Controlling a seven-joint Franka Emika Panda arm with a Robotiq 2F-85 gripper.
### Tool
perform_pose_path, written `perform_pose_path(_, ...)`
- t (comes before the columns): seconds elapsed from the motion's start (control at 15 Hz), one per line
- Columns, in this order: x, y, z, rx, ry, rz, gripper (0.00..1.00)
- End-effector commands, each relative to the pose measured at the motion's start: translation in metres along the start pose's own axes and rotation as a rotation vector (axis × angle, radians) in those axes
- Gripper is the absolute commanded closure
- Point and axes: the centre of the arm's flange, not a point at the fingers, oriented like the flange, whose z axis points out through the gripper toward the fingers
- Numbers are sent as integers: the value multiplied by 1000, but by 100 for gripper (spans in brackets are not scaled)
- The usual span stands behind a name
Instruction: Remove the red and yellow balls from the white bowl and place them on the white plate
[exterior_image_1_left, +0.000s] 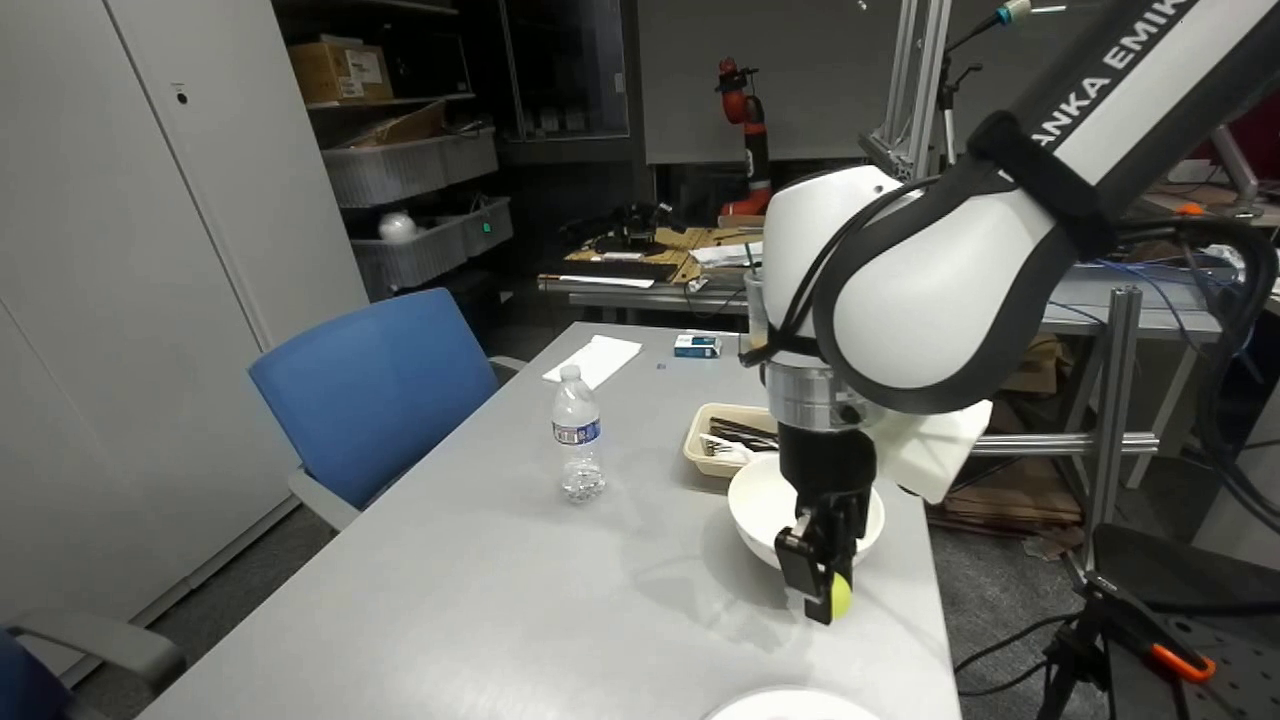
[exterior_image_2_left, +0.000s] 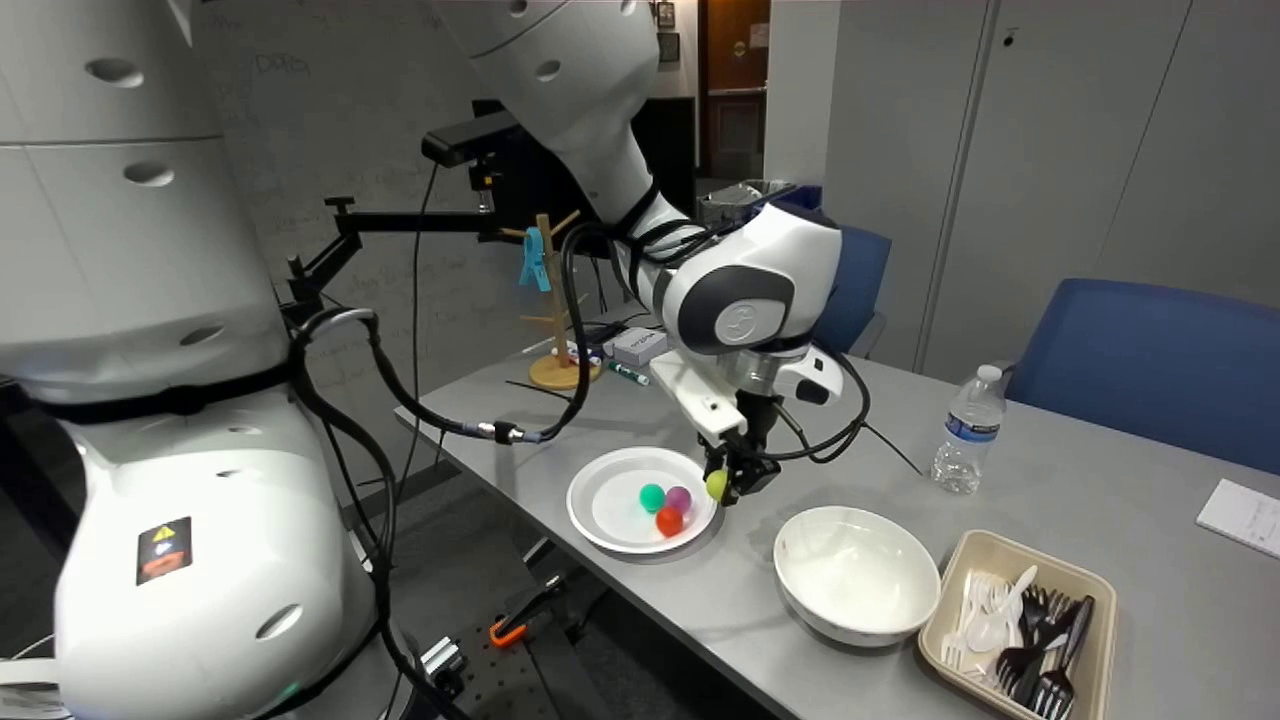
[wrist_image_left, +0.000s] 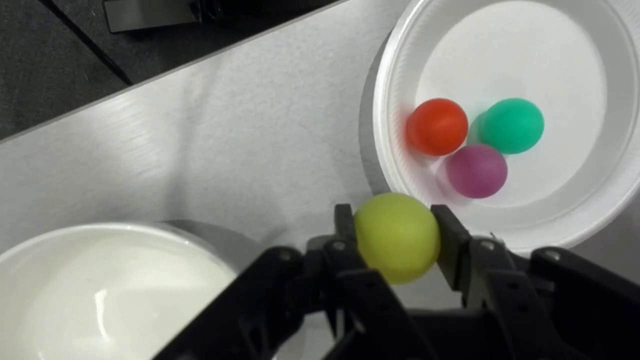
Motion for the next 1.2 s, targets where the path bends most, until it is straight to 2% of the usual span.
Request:
perform_pose_path(0.0,-21,-11,8,45,-2,-41,83)
perform_pose_path(0.53,-44,-42,46,95,29,-74,83)
perform_pose_path(1.13,-66,-56,75,108,-6,-95,83)
